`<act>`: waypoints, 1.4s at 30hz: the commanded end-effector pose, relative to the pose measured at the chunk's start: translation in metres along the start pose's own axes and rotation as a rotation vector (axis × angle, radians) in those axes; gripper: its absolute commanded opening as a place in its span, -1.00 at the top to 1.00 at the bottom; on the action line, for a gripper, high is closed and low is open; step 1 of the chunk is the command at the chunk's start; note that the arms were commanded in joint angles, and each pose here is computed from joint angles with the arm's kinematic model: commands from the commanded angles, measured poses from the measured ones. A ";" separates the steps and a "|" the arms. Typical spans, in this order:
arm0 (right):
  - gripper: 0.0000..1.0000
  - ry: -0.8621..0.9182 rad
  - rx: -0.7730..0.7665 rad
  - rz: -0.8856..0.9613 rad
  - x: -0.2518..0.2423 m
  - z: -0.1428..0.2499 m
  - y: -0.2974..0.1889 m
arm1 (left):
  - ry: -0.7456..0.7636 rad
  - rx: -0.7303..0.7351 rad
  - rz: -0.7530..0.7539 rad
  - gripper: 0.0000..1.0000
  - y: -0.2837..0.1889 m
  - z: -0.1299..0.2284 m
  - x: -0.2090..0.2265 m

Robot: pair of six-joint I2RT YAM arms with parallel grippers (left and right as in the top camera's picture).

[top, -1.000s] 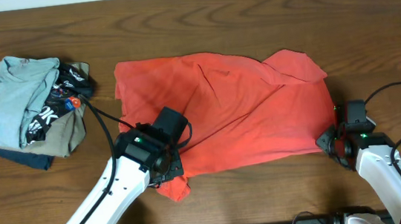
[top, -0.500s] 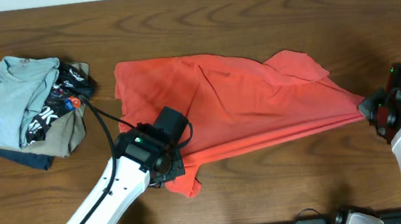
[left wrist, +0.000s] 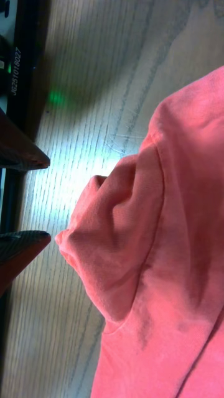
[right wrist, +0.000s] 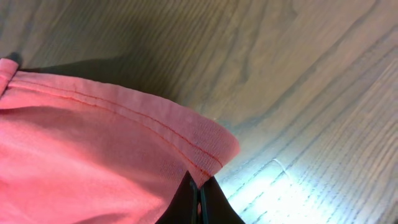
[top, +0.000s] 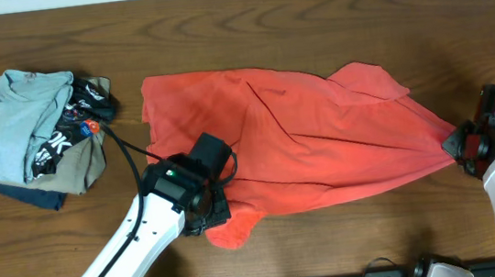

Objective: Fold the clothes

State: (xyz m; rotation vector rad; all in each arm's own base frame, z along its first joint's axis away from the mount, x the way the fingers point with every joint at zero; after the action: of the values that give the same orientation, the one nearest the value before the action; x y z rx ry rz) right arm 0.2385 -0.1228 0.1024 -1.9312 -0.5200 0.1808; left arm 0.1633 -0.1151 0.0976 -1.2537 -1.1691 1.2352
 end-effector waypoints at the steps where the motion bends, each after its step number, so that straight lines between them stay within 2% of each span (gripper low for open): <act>1: 0.95 -0.006 -0.024 0.044 -0.010 -0.004 0.002 | -0.004 0.036 -0.017 0.31 0.009 0.007 0.005; 6: 0.94 -0.006 -0.023 0.044 -0.010 -0.004 0.002 | -0.005 0.056 -0.028 0.31 0.027 0.011 0.008; 12: 0.91 -0.007 -0.021 0.045 -0.010 -0.003 0.002 | 0.001 0.019 0.085 0.30 0.052 0.001 -0.011; 14: 0.90 -0.007 -0.020 0.045 -0.010 -0.003 0.002 | 0.005 -0.004 0.105 0.07 0.055 -0.005 -0.016; 16: 0.89 -0.008 -0.018 0.044 -0.010 -0.003 0.002 | 0.006 -0.022 0.117 -0.04 0.057 -0.011 -0.020; 22: 0.88 -0.008 -0.018 0.044 -0.010 -0.003 0.002 | 0.008 0.007 0.161 -0.07 0.067 -0.014 -0.031; 26: 0.88 -0.010 -0.009 0.051 -0.012 0.000 0.002 | 0.006 0.074 0.127 -0.08 0.081 -0.007 -0.028; 27: 0.85 -0.013 -0.002 0.057 -0.014 0.001 0.002 | 0.007 0.088 0.118 -0.08 0.084 -0.005 -0.028; 29: 0.67 -0.018 0.015 0.074 -0.017 0.005 0.002 | 0.006 0.115 0.101 -0.07 0.091 -0.002 -0.026; 30: 0.61 -0.021 0.024 0.081 -0.019 0.008 0.003 | 0.004 0.124 0.095 -0.05 0.093 -0.001 -0.026; 32: 0.43 -0.024 0.035 0.091 -0.023 0.012 0.006 | 0.003 0.134 0.089 0.22 0.095 0.000 -0.025; 33: 0.34 -0.024 0.037 0.093 -0.024 0.015 0.009 | 0.003 0.135 0.088 0.47 0.095 0.001 -0.025; 35: 0.20 -0.025 0.039 0.096 -0.027 0.020 0.015 | 0.007 0.138 0.087 0.81 0.095 0.001 -0.024; 36: 0.12 -0.025 0.040 0.096 -0.028 0.022 0.019 | 0.016 0.140 0.086 0.88 0.095 0.002 -0.024; 42: -0.05 -0.021 0.028 0.085 -0.034 0.037 0.044 | 0.041 0.190 0.058 0.88 0.090 0.015 -0.016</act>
State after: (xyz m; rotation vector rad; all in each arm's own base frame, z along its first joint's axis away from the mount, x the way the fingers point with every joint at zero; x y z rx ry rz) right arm 0.2147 -0.1187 0.0551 -1.9220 -0.4765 0.2507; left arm 0.1534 -0.1412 0.0078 -1.1848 -0.9872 1.3552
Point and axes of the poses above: each gripper's point midway between its finger pads, its own y axis out along the fingers, its own x axis along the line the jaws close on, z = x × y, the point moved 1 cm from there along -y, back along the fingers, and after that the axes turned 12 degrees about y, right-handed, at the moved point
